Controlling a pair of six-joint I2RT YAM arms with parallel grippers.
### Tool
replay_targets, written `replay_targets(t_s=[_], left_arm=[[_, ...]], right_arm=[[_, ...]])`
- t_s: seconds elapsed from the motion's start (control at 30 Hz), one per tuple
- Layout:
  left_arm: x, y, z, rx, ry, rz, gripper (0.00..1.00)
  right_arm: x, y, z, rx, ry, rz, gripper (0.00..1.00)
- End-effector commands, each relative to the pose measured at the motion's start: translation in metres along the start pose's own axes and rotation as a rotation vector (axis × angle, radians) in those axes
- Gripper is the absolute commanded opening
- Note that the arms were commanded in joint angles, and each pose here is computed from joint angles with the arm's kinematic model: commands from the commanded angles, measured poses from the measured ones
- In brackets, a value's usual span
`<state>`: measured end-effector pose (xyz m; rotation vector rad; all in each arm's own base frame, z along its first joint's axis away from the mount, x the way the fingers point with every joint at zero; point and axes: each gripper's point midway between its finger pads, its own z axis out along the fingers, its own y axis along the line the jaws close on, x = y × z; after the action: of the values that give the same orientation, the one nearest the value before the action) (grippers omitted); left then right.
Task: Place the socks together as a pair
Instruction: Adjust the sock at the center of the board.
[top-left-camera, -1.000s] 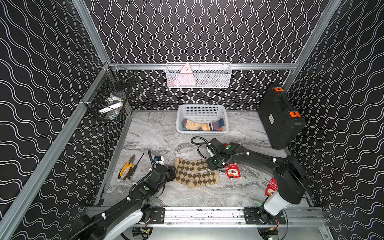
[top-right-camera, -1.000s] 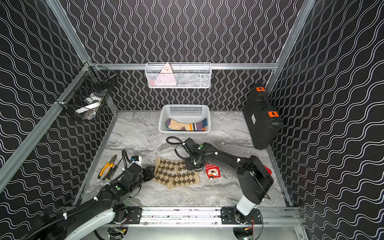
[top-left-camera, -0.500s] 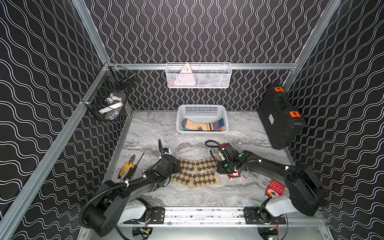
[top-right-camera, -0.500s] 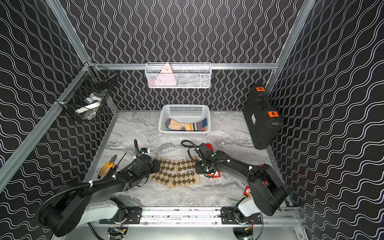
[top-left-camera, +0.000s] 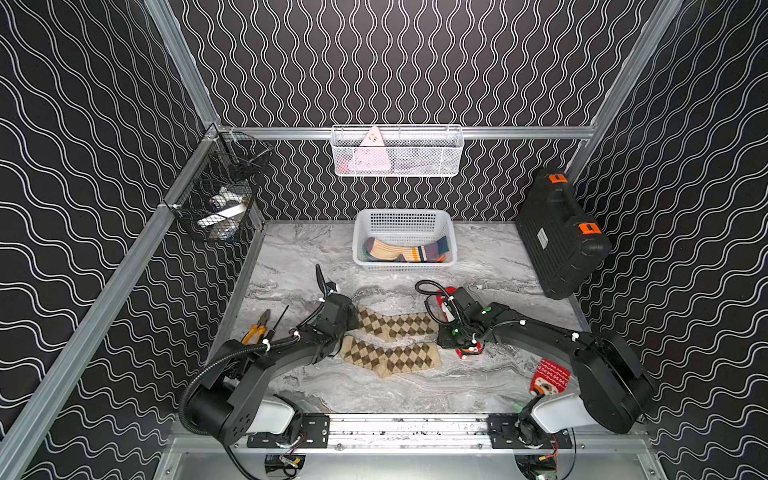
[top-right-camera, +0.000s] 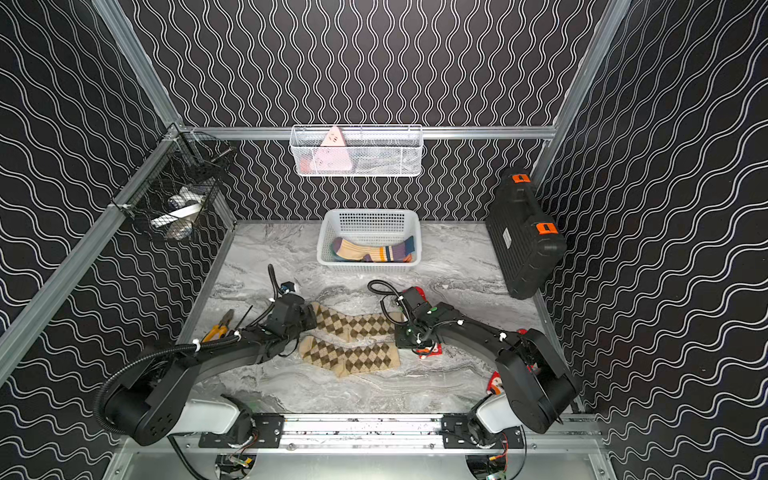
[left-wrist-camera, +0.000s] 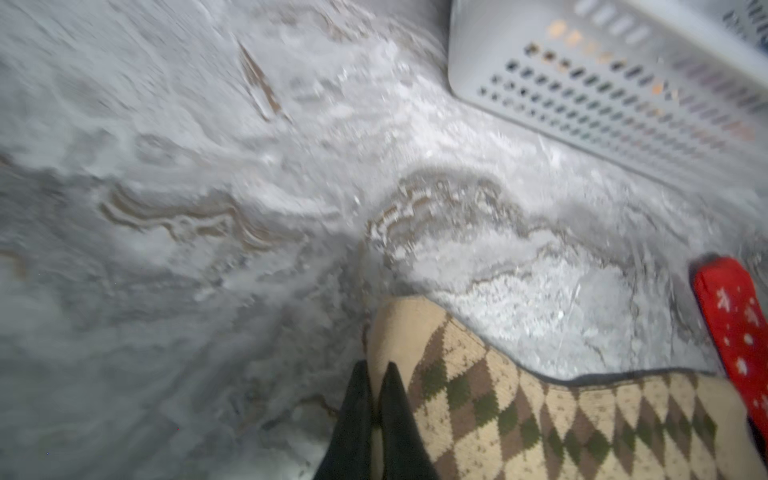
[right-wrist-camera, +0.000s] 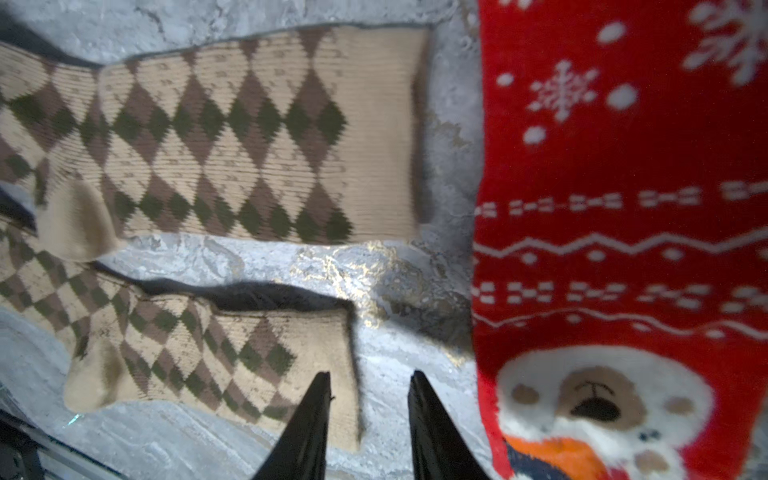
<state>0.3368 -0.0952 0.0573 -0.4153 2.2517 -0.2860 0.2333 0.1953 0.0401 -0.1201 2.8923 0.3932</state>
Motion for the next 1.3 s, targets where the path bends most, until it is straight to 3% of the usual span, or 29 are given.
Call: replay_targets(t_s=[0.0,0.1,0.2,0.27,0.57,0.77,0.83,1.0,1.13,1.27], left_arm=[[-0.002,0.013,-0.001,-0.037,0.000,0.015,0.08],[0.008,0.009,-0.001,-0.002,0.042,0.011,0.44],[0.016,0.004,-0.007,0.048,0.070,-0.003,0.59],[0.023,0.003,-0.016,0.080,0.082,-0.015,0.62],[0.049,0.015,-0.053,0.123,0.108,-0.023,0.64],[0.055,0.012,-0.055,0.114,0.132,0.010,0.64],[0.057,0.011,-0.054,0.113,0.141,0.015,0.64],[0.064,0.009,-0.055,0.116,0.168,0.035,0.63],[0.070,0.008,-0.061,0.104,0.185,0.063,0.63],[0.077,0.009,-0.067,0.088,0.193,0.088,0.63]], right_arm=[[-0.008,0.005,-0.001,-0.020,-0.024,-0.012,0.35],[-0.009,0.012,-0.002,-0.056,-0.018,-0.011,0.36],[-0.005,0.023,-0.004,-0.125,-0.003,-0.010,0.40],[-0.001,0.026,-0.002,-0.147,0.007,-0.002,0.41],[0.015,0.019,0.029,-0.136,0.064,0.022,0.38],[0.002,0.010,0.023,-0.057,0.027,0.008,0.04],[-0.004,0.002,0.015,-0.014,0.005,0.002,0.00],[-0.012,-0.003,0.008,0.025,-0.016,-0.012,0.02],[-0.012,-0.001,0.005,0.014,-0.015,-0.016,0.27],[-0.007,-0.002,-0.002,0.002,-0.020,-0.016,0.35]])
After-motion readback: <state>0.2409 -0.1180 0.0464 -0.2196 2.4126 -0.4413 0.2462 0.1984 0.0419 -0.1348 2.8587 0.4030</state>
